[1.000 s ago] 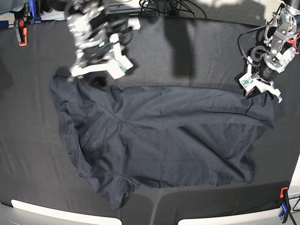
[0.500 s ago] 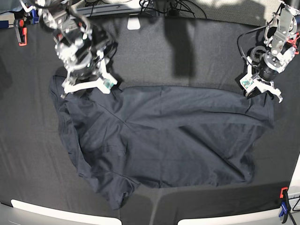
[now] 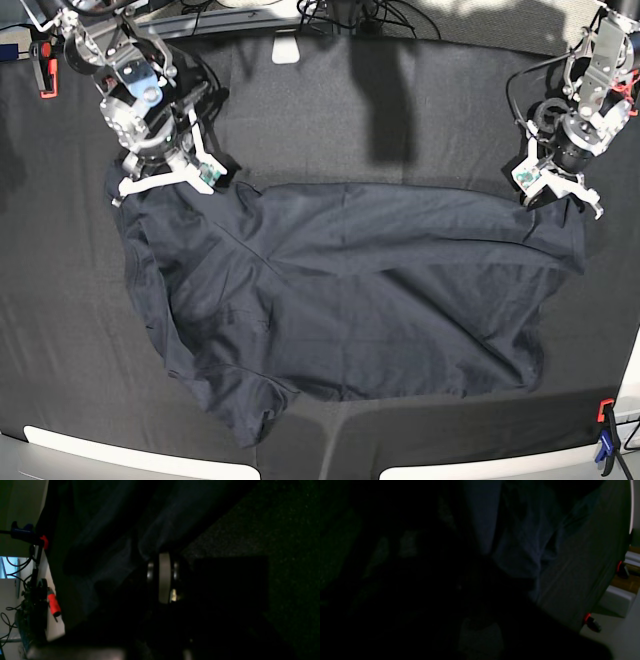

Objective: Layout the t-shirt on the table in an organized manner, then fold the t-shirt properly
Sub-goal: 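Move both grippers to the shirt's collar-side corners and grasp them, then pull both held corners away from the hem, stretching the shirt, then lower the held corners onto the table and open both grippers, then move both grippers down onto the shirt's side edges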

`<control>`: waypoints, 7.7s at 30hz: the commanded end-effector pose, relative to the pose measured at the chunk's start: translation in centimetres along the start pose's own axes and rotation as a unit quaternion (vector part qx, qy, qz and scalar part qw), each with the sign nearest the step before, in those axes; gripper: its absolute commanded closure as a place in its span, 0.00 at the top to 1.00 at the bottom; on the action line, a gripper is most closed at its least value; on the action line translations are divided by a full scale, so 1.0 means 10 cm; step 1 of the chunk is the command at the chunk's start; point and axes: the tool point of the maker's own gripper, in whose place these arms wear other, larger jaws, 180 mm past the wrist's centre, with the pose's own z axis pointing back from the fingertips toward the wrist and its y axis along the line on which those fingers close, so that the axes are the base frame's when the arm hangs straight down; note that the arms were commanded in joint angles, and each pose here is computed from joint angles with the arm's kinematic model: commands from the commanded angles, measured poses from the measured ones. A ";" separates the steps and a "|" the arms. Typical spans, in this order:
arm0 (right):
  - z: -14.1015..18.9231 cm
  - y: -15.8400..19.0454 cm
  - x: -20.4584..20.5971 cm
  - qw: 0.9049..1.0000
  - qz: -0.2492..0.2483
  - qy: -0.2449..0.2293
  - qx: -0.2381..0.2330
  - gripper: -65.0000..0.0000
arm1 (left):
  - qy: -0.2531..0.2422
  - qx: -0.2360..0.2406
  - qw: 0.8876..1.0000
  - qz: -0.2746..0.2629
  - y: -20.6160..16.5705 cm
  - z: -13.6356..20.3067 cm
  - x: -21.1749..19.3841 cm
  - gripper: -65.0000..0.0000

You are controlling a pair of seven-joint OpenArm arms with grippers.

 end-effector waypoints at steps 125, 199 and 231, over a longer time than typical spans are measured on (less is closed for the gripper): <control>0.73 0.39 -0.71 0.994 0.071 0.005 -0.086 0.46 | 0.108 -0.116 0.987 0.023 -0.87 1.19 0.04 0.00; 1.21 0.75 -1.29 0.978 0.141 0.143 -0.053 0.25 | 0.287 -0.160 0.943 0.052 -1.08 1.70 -0.31 0.50; 0.93 -0.32 0.28 0.939 -0.208 -0.059 -0.268 0.33 | 0.167 0.249 0.952 0.065 1.10 1.07 0.40 0.50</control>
